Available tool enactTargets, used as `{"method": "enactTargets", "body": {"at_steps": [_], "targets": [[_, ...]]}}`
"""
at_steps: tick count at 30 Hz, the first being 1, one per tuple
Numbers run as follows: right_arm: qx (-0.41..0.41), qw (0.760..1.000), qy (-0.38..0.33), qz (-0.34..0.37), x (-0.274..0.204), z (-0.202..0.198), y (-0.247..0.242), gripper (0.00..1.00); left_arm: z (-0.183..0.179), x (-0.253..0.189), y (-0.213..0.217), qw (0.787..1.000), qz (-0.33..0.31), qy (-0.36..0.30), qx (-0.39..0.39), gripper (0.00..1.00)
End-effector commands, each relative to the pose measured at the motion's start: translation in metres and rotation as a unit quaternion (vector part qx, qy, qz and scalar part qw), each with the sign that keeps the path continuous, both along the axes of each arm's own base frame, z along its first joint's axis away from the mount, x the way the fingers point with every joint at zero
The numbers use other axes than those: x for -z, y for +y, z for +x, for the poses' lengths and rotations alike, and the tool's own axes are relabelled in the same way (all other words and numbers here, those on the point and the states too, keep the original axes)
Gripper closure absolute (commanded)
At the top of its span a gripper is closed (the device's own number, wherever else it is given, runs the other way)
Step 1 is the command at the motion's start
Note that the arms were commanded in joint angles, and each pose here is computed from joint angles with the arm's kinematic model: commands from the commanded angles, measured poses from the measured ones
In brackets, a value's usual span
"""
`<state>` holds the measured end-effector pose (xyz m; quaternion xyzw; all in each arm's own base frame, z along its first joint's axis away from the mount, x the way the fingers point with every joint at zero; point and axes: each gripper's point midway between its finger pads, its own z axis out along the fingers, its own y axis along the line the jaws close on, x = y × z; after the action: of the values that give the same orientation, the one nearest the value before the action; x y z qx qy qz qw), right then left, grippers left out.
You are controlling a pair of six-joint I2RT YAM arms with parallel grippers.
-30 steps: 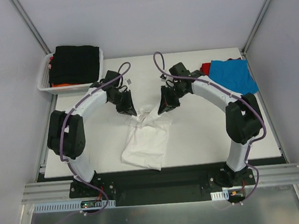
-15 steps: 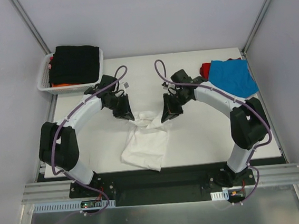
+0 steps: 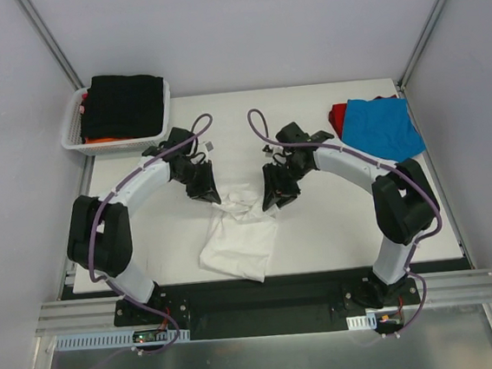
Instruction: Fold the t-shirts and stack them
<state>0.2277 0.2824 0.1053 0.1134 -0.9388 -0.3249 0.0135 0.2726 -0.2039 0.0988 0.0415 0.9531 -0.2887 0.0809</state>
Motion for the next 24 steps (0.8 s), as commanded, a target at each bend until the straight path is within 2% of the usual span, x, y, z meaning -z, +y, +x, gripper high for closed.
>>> {"method": "enactTargets", "body": {"at_steps": [1, 2, 3, 4, 5, 7, 8, 11, 15, 18, 21, 24], "targets": [[-0.007, 1.000, 0.012, -0.021, 0.003, -0.013, -0.009, 0.57, -0.010, 0.016, 0.004, 1.000, 0.015, 0.022, 0.015, 1.00], [-0.006, 1.000, 0.013, -0.025, 0.004, -0.014, -0.011, 0.46, -0.010, 0.019, 0.004, 0.999, 0.016, 0.025, 0.015, 1.00], [-0.006, 0.999, 0.016, -0.027, 0.006, -0.017, -0.014, 0.16, -0.011, 0.022, 0.005, 0.999, 0.018, 0.029, 0.015, 1.00], [-0.005, 0.999, 0.016, -0.027, 0.003, -0.020, -0.015, 0.02, -0.013, 0.025, 0.006, 0.999, 0.020, 0.033, 0.016, 1.00], [-0.005, 0.999, 0.017, -0.028, 0.003, -0.023, -0.017, 0.00, -0.013, 0.026, 0.007, 0.999, 0.021, 0.034, 0.014, 1.00], [-0.004, 0.999, 0.017, -0.028, 0.001, -0.032, -0.023, 0.05, -0.016, 0.029, 0.010, 0.999, 0.026, 0.039, 0.009, 1.00], [-0.003, 0.999, 0.016, -0.029, 0.000, -0.035, -0.026, 0.15, -0.018, 0.031, 0.011, 0.999, 0.028, 0.042, 0.007, 1.00], [0.002, 0.999, 0.010, -0.030, -0.006, -0.040, -0.030, 0.37, -0.031, 0.039, 0.017, 0.998, 0.035, 0.060, 0.000, 1.00], [0.004, 1.000, -0.014, -0.027, -0.025, -0.032, -0.030, 0.41, -0.042, 0.035, 0.024, 0.998, 0.037, 0.055, -0.007, 0.99], [0.006, 0.999, -0.036, -0.023, -0.042, -0.025, -0.029, 0.41, -0.045, 0.029, 0.031, 0.998, 0.046, 0.043, -0.010, 0.93], [0.005, 0.999, -0.049, -0.023, -0.047, -0.017, -0.029, 0.41, -0.043, 0.021, 0.040, 0.997, 0.063, 0.030, -0.014, 0.80], [0.003, 0.998, -0.052, -0.026, -0.042, -0.006, -0.028, 0.41, -0.039, 0.009, 0.047, 0.997, 0.078, 0.004, -0.016, 0.80]]}}
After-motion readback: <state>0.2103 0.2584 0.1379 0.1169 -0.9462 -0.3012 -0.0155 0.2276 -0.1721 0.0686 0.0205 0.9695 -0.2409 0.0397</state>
